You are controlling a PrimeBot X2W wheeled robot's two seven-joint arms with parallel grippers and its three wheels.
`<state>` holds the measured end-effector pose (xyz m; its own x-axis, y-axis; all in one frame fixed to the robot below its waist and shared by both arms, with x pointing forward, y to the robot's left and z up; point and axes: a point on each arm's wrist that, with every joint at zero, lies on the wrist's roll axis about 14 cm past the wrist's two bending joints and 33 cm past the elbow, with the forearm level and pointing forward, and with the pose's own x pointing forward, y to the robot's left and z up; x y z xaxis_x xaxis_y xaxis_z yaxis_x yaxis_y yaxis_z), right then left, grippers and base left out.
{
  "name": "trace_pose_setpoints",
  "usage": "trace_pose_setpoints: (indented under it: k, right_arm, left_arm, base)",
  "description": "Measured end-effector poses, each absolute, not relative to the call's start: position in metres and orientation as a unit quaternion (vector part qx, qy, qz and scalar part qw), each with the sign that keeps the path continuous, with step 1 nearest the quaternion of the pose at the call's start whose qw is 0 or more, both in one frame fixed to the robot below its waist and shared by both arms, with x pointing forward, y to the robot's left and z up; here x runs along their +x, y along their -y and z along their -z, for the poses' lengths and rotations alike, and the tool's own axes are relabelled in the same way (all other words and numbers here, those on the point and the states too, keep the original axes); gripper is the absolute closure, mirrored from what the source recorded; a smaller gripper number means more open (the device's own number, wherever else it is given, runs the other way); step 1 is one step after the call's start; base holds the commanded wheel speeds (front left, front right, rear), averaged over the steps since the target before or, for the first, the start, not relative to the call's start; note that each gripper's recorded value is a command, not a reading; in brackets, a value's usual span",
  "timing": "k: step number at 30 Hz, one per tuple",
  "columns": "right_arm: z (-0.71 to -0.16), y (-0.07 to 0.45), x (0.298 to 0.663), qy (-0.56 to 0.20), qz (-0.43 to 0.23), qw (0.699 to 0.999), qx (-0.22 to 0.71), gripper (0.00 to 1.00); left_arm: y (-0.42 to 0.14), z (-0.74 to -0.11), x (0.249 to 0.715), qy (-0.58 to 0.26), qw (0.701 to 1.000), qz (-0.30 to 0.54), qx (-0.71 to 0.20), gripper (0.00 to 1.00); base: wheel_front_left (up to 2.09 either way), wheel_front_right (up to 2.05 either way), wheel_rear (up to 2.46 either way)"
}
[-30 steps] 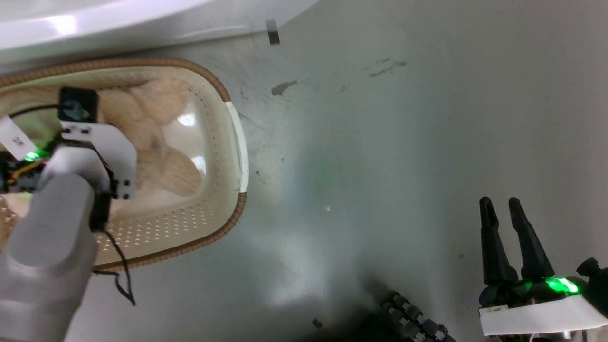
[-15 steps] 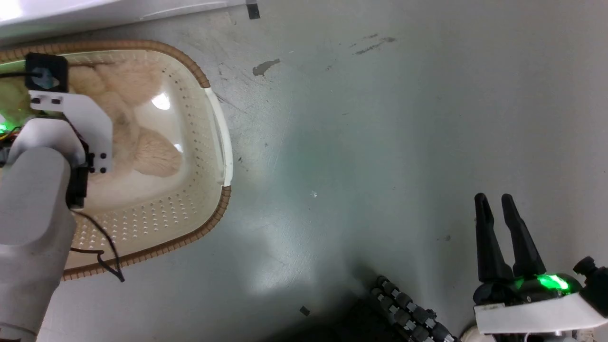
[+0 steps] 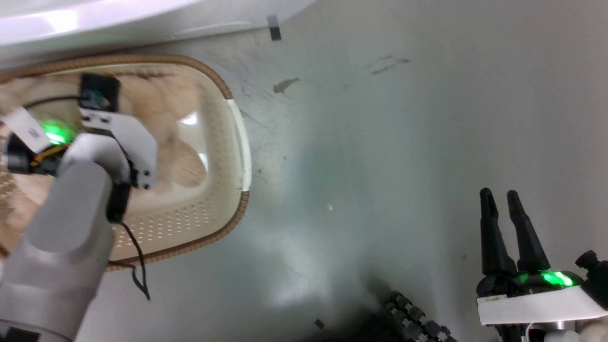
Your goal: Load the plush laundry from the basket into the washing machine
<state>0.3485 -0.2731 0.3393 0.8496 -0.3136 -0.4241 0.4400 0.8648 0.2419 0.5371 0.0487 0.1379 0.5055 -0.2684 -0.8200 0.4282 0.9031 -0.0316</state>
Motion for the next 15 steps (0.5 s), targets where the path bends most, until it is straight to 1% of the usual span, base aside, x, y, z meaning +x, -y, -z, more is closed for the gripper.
trace_pose_setpoints:
  k: [5, 15]
  right_arm:
    - [-0.347, 0.272, 0.356, -0.173, 0.187, 0.953, 0.166, 0.0]
    - [-0.365, 0.259, 0.372, -0.141, 0.149, 0.965, 0.165, 0.0]
  left_arm:
    - [-0.043, -0.158, 0.524, -0.44, 0.869, 0.216, 0.07, 1.0]
    - [-0.039, -0.221, 0.508, -0.392, 0.893, 0.22, 0.02, 1.0]
  base:
    - [0.0, 0.0, 0.0]
    - [0.0, 0.0, 0.0]
